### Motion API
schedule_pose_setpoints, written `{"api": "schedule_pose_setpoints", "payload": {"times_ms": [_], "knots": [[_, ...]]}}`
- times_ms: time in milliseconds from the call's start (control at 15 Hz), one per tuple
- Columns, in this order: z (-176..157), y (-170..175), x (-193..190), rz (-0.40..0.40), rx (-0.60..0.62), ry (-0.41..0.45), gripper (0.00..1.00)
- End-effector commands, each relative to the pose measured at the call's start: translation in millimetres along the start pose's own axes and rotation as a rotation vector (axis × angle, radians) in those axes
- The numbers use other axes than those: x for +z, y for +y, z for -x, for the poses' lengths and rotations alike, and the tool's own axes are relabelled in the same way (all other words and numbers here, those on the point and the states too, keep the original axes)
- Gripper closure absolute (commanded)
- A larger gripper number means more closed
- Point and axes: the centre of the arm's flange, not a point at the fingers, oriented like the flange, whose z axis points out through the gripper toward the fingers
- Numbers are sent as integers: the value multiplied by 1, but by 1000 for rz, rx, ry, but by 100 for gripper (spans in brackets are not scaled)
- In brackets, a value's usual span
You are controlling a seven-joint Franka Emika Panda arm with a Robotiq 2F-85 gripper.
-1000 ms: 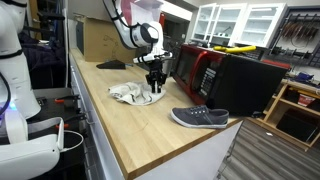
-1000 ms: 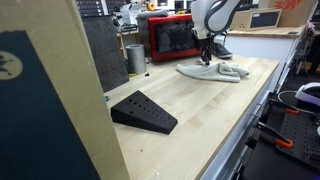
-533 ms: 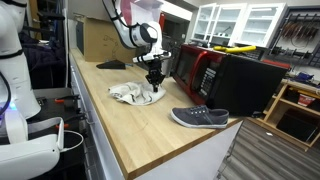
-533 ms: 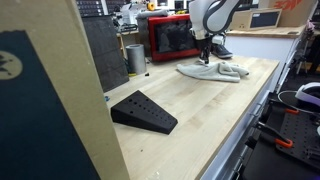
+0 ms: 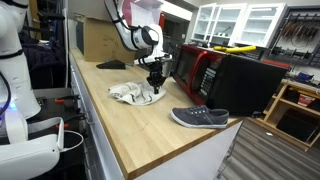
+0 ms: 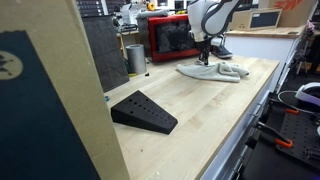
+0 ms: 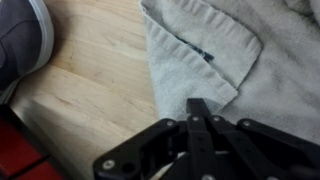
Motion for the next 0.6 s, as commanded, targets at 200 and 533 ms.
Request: {"api": "schedule_pose_setpoints", "payload": {"times_ms": [200,533], "knots": [[-8,24,8,9,48,-18,100],[-8,31,17,-63,45,-43,100]]}}
